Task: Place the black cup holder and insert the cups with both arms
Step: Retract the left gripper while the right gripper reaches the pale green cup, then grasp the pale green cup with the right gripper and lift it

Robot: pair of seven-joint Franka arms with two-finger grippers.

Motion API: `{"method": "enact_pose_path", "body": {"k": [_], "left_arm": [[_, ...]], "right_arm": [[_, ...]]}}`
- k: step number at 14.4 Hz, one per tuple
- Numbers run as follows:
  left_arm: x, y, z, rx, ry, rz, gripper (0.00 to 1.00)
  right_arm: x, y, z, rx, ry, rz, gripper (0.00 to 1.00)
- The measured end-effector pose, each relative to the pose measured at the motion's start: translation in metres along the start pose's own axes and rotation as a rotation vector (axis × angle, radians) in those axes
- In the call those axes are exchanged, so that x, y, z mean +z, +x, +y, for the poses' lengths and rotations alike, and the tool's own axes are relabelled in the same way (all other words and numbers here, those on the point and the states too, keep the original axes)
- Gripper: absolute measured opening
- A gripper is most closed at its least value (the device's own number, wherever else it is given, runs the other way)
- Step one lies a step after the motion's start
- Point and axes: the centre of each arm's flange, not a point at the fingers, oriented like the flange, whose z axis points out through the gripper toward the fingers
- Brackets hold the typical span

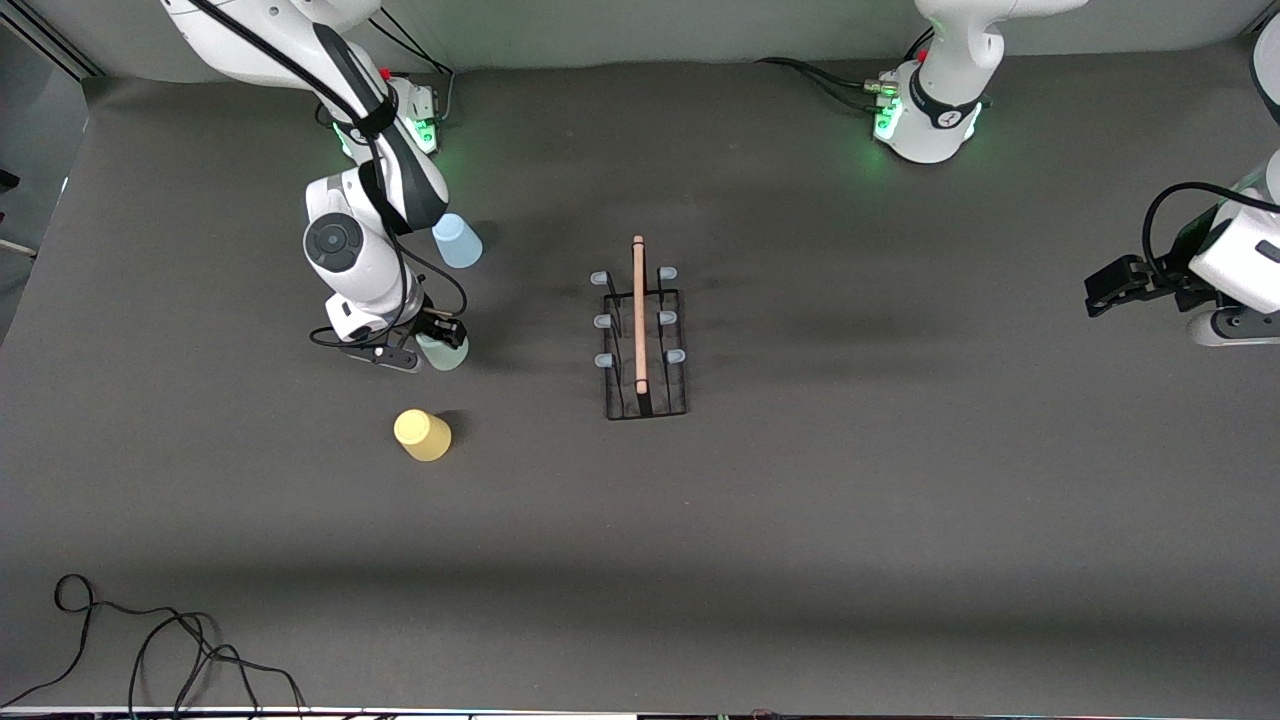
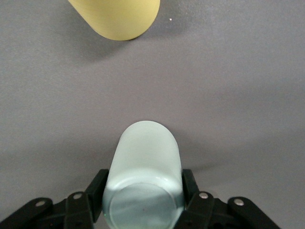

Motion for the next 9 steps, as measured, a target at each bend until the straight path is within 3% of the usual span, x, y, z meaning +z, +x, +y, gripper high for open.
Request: {"method": "enact_pose_path", "body": {"k": [6, 9], "left_arm": [[0.000, 0.000, 0.003, 0.003, -0.021, 0.002, 1.00], [0.000, 0.000, 0.002, 0.009, -0.028, 0.001, 1.00]], "right_arm": [[-0.034, 0.001, -0.002, -0.007, -0.011, -0.038, 0.67], [-0.094, 0.002, -0.006, 0.039, 0.054, -0.067, 0.67]]}}
